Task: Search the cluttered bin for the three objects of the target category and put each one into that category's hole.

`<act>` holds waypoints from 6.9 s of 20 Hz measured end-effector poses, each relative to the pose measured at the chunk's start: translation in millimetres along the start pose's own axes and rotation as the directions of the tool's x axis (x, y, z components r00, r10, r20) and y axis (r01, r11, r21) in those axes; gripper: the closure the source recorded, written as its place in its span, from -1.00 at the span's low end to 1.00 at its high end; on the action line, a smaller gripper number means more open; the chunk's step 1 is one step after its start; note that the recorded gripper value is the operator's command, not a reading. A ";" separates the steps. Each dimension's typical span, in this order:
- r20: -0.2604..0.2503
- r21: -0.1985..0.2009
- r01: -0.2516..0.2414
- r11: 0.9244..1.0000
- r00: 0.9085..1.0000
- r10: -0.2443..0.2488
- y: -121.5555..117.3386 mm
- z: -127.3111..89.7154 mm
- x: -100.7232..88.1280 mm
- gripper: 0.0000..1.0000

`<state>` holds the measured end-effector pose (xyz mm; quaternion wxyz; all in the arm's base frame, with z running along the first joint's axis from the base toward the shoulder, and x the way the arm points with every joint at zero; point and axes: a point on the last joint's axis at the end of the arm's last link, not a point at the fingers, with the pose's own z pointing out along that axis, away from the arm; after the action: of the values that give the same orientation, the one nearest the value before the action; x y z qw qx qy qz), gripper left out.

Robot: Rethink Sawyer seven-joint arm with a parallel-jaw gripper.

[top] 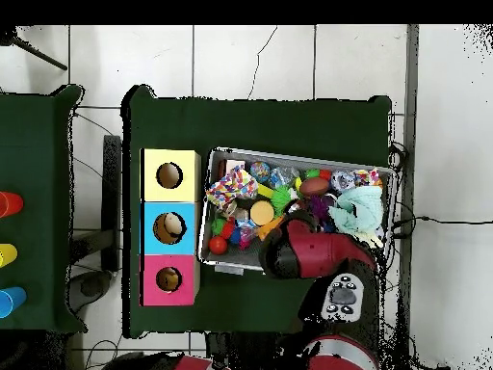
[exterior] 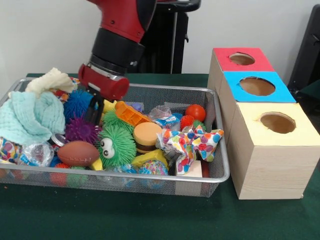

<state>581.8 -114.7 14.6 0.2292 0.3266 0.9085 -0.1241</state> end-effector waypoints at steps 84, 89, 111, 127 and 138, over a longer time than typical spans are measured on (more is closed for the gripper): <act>-0.265 0.031 -0.074 0.997 0.961 0.079 -38.5 0.4 94.6 1.00; -0.270 0.059 0.067 0.996 0.962 -0.049 16.5 -34.2 116.4 1.00; -0.320 0.068 -0.064 0.996 0.944 0.083 41.9 -11.5 128.0 -1.00; -0.296 0.067 -0.150 0.986 0.941 0.163 23.3 -32.0 86.5 -1.00; -0.268 0.151 -0.240 0.959 0.924 0.274 -39.9 -73.6 23.8 -1.00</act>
<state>514.9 -104.4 69.4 0.0905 0.4702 0.8726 -0.0967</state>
